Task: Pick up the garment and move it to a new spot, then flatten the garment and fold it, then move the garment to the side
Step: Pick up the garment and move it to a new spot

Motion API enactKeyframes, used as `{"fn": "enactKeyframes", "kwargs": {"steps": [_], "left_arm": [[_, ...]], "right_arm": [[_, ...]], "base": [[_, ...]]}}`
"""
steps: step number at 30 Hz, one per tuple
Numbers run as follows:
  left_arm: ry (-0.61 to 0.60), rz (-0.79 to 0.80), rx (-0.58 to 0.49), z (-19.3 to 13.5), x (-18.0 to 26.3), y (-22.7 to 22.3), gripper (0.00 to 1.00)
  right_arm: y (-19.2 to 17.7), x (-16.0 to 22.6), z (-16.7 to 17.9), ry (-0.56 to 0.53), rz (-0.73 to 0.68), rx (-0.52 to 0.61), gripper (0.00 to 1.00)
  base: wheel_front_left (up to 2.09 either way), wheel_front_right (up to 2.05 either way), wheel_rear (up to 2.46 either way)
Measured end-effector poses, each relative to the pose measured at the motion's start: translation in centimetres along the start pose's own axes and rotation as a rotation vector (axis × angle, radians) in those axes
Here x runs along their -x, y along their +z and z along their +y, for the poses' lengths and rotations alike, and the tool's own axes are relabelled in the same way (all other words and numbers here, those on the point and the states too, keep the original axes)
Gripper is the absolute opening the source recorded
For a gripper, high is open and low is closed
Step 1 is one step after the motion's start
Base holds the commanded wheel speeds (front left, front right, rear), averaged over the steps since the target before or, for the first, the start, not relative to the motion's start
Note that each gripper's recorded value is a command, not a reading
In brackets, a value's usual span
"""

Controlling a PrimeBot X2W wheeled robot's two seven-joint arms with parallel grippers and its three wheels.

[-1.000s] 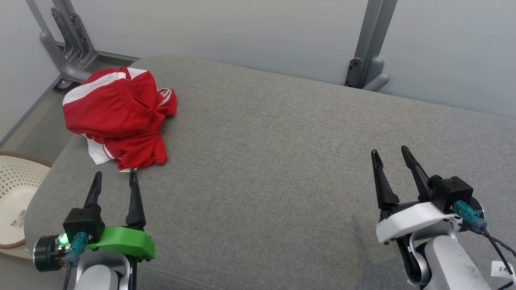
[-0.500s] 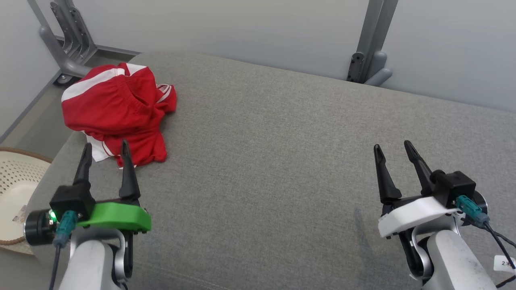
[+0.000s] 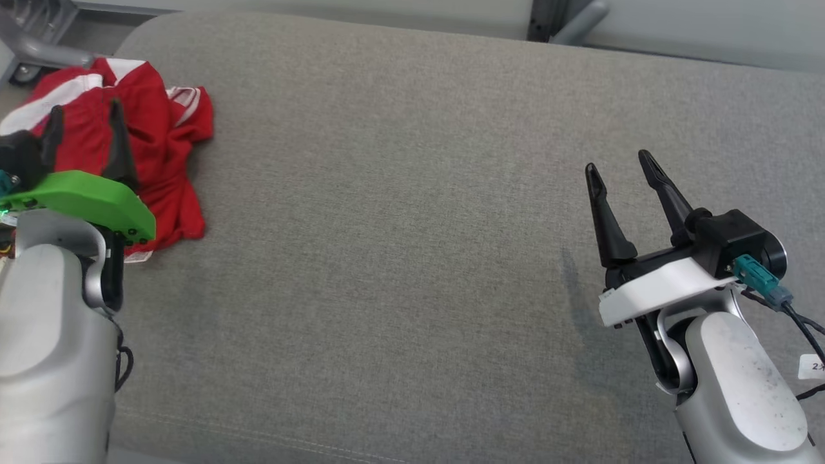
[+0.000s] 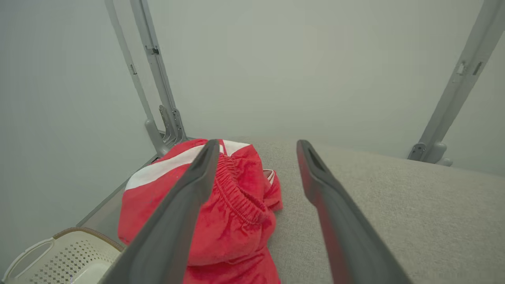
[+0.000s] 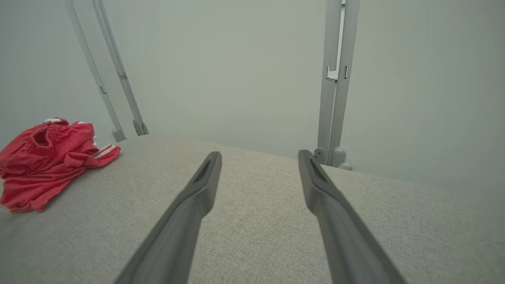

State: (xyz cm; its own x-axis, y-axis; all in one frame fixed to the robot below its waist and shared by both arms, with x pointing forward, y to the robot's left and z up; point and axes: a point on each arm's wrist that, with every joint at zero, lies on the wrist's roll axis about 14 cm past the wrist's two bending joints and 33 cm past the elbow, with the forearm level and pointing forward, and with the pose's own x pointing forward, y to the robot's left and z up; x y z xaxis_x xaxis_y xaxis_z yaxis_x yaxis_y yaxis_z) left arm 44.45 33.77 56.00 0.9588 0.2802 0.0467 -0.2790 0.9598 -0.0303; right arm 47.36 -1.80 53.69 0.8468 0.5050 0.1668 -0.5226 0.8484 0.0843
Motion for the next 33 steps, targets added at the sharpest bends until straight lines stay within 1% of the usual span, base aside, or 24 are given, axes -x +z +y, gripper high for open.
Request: {"fn": "enactKeyframes", "kwargs": {"steps": [4, 5, 9, 13, 14, 15, 16, 20, 22, 27, 28, 33], "left_arm": [[0.024, 0.201, 0.001, 0.8, -2.3, -5.0, 1.00], [0.043, 0.279, 0.001, 1.3, -3.1, -7.2, 1.00], [0.069, 0.399, -0.004, 1.7, -4.1, -10.8, 1.00], [0.088, 0.518, -0.005, 1.7, -4.0, -14.4, 1.00], [0.100, 0.530, -0.005, 1.8, -4.2, -14.9, 0.94], [0.105, 0.527, -0.011, 1.8, -4.4, -15.0, 0.23], [0.104, 0.509, -0.011, 1.7, -4.8, -14.9, 0.00], [0.101, 0.473, -0.022, 1.6, -5.3, -14.7, 0.00], [0.104, 0.418, -0.047, 2.1, -5.5, -13.5, 0.00], [0.113, 0.228, -0.100, 3.2, -6.6, -8.4, 0.00], [0.104, 0.158, -0.105, 3.1, -6.9, -6.0, 0.00], [0.072, -0.047, -0.122, 2.9, -6.4, 0.7, 0.00]], "right_arm": [[-1.8, 0.1, -1.8, -0.037, 0.030, -0.014, 1.00], [-2.8, 0.3, -2.8, -0.061, 0.052, -0.020, 1.00], [-4.7, 1.1, -4.6, -0.106, 0.089, -0.028, 1.00], [-5.9, 1.8, -6.0, -0.144, 0.117, -0.029, 1.00], [-6.1, 1.9, -6.3, -0.152, 0.121, -0.029, 1.00], [-6.3, 2.1, -6.6, -0.159, 0.125, -0.030, 1.00], [-6.5, 2.2, -6.7, -0.164, 0.131, -0.031, 1.00], [-6.7, 2.4, -7.0, -0.176, 0.133, -0.033, 1.00], [-6.4, 2.3, -7.0, -0.176, 0.124, -0.033, 1.00], [-5.2, 2.3, -6.4, -0.174, 0.097, -0.033, 1.00], [-4.8, 2.5, -6.2, -0.176, 0.090, -0.032, 1.00], [-3.4, 3.4, -5.8, -0.189, 0.062, -0.036, 1.00]], "base": [[0.00, 0.00, 0.00], [0.00, 0.00, 0.00], [0.00, 0.00, 0.00], [0.00, 0.00, 0.00], [0.00, 0.00, 0.00], [0.00, 0.00, 0.00], [0.00, 0.00, 0.00], [0.00, 0.00, 0.00], [0.00, 0.00, 0.00], [0.00, 0.00, 0.00], [0.00, 0.00, 0.00], [0.00, 0.00, 0.00]]}}
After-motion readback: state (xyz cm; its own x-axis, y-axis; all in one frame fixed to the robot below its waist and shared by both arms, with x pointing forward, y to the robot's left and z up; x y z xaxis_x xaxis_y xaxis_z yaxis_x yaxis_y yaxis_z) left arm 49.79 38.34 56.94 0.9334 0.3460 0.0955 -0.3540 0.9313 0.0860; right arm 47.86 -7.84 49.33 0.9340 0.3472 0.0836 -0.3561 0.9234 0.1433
